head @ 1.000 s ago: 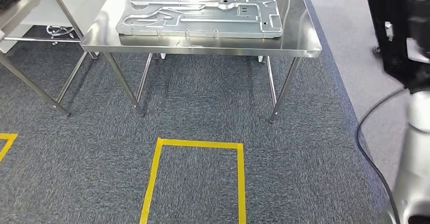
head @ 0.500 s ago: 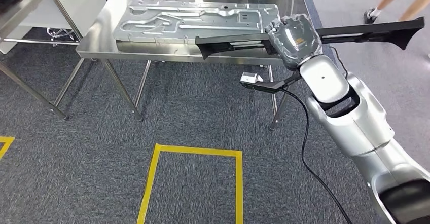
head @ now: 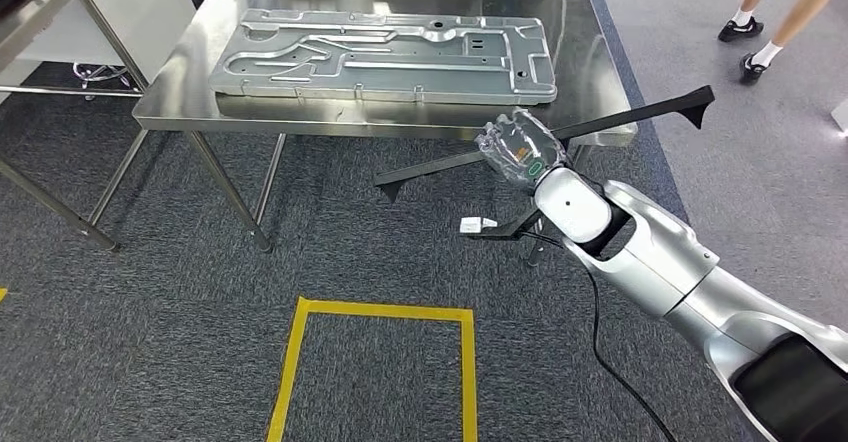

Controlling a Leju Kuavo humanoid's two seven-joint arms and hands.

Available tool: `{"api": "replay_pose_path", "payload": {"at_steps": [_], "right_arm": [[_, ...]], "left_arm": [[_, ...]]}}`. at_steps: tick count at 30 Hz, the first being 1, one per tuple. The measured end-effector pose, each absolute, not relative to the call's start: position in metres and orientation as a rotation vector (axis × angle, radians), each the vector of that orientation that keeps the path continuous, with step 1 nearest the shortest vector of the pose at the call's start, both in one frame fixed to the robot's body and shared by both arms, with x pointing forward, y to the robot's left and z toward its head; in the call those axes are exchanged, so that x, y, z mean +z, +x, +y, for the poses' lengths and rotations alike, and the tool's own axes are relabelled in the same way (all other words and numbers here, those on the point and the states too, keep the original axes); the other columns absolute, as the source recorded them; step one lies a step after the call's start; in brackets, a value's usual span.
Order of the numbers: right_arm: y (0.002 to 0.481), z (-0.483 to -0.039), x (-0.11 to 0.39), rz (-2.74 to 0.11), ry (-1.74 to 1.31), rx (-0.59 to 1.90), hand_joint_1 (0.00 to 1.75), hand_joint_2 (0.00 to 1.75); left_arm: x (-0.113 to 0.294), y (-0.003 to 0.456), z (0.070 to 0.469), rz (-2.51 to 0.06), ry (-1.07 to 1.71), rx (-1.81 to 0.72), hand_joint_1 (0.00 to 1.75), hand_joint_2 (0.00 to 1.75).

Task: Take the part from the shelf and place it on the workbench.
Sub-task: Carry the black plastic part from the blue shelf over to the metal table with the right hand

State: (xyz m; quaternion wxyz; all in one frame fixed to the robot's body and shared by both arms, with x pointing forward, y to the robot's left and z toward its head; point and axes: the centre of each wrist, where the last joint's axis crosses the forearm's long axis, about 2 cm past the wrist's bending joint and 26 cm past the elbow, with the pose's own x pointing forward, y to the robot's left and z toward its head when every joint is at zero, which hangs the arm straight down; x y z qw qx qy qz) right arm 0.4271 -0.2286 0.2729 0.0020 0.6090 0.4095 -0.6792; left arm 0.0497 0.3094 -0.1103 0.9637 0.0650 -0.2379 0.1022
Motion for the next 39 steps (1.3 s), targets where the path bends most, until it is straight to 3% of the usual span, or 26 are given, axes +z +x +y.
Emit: {"api": "replay_pose_path", "payload": {"at_steps": [7,13,22,33,39], "right_arm": [[0.429,-0.241,0.274,1.326,2.008,-1.986,1.75,1.75],[0.432,-0.262,0.296,1.495,2.259,-1.595,1.75,1.75],[0.424,-0.311,0.34,1.655,2.434,-1.238,1.75,1.75],[0.415,-0.34,0.332,1.717,2.529,-1.155,1.75,1.75],[0.413,-0.346,0.318,1.712,2.513,-1.237,1.75,1.75]], "left_arm": [[-0.11,0.051,0.308,-0.479,0.128,0.202,0.0,0.0],[-0.11,0.051,0.304,-0.48,0.12,0.201,0.0,0.0],[-0.111,0.049,0.305,-0.478,0.129,0.202,0.0,0.0],[-0.11,0.051,0.305,-0.486,0.128,0.202,0.0,0.0],[-0.11,0.052,0.305,-0.49,0.129,0.2,0.0,0.0]]}}
